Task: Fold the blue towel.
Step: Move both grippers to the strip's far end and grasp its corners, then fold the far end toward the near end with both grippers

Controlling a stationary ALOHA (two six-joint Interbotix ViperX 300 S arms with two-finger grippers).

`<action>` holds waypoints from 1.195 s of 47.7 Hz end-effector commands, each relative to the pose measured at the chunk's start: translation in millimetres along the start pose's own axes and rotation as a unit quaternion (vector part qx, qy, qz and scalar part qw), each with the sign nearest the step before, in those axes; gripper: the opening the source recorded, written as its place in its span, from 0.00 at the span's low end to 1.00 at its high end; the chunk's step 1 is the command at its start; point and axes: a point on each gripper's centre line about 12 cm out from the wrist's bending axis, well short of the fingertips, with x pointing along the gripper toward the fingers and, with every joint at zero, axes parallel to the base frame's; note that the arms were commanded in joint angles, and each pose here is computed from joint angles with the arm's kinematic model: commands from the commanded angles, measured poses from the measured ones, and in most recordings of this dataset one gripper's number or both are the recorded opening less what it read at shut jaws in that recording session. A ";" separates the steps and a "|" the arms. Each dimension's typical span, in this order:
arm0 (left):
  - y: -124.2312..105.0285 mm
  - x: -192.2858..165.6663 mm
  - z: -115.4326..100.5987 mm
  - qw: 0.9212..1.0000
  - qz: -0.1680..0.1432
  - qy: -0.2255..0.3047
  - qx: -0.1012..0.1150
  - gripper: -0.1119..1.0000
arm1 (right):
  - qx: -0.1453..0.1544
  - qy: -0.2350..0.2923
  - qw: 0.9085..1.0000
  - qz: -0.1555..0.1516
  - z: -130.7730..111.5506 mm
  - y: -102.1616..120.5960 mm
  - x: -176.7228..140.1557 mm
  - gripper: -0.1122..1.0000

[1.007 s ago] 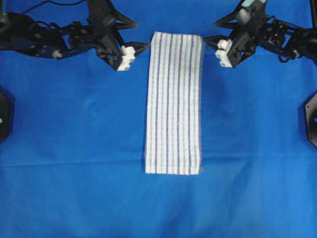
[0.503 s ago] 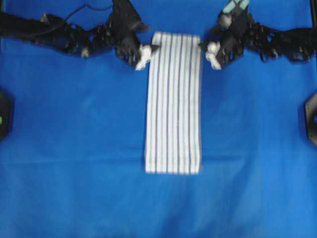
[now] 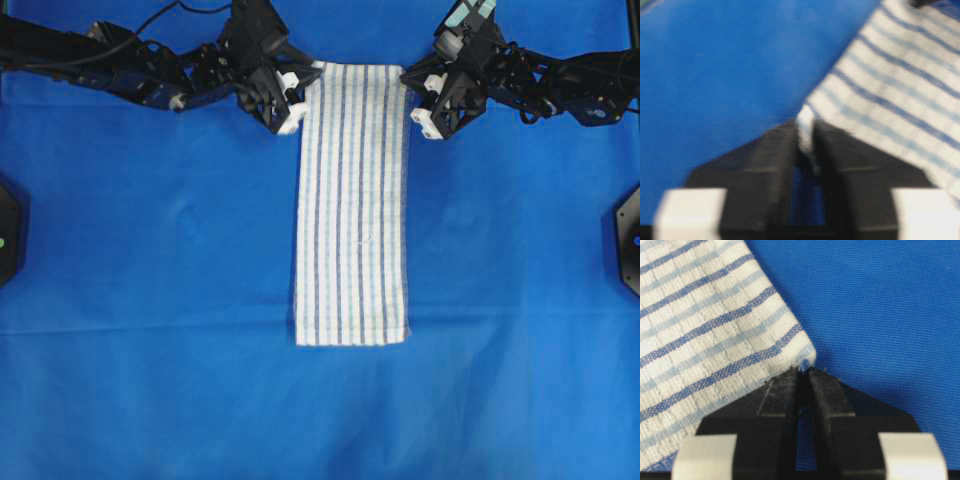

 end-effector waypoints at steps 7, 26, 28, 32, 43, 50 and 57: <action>0.5 0.0 3.1 1.000 0.001 0.000 0.006 0.13 | 0.003 -0.012 1.000 -0.001 8.6 -0.7 -1.0 0.17; 11.7 -10.8 36.7 0.999 0.012 -0.021 0.021 0.13 | 0.012 -0.056 0.998 -0.007 35.4 -6.7 -17.4 0.17; 13.0 -11.4 39.4 0.999 0.013 -0.021 0.023 0.13 | 0.013 -0.061 0.998 -0.009 38.1 -8.3 -19.4 0.17; 16.8 -13.3 46.0 0.999 0.017 -0.023 0.024 0.13 | 0.016 -0.069 0.997 -0.012 42.4 -11.5 -22.6 0.17; 19.8 -16.1 59.3 0.999 0.020 -0.034 0.033 0.13 | 0.019 -0.073 0.997 -0.015 45.2 -14.3 -24.3 0.17; 18.6 -21.2 67.2 0.998 0.019 -0.037 0.036 0.13 | 0.022 -0.074 0.997 -0.015 45.8 -13.7 -25.4 0.17; 11.1 -31.7 72.1 0.998 0.012 -0.036 0.040 0.13 | 0.020 -0.084 0.996 -0.008 50.5 -7.8 -35.4 0.17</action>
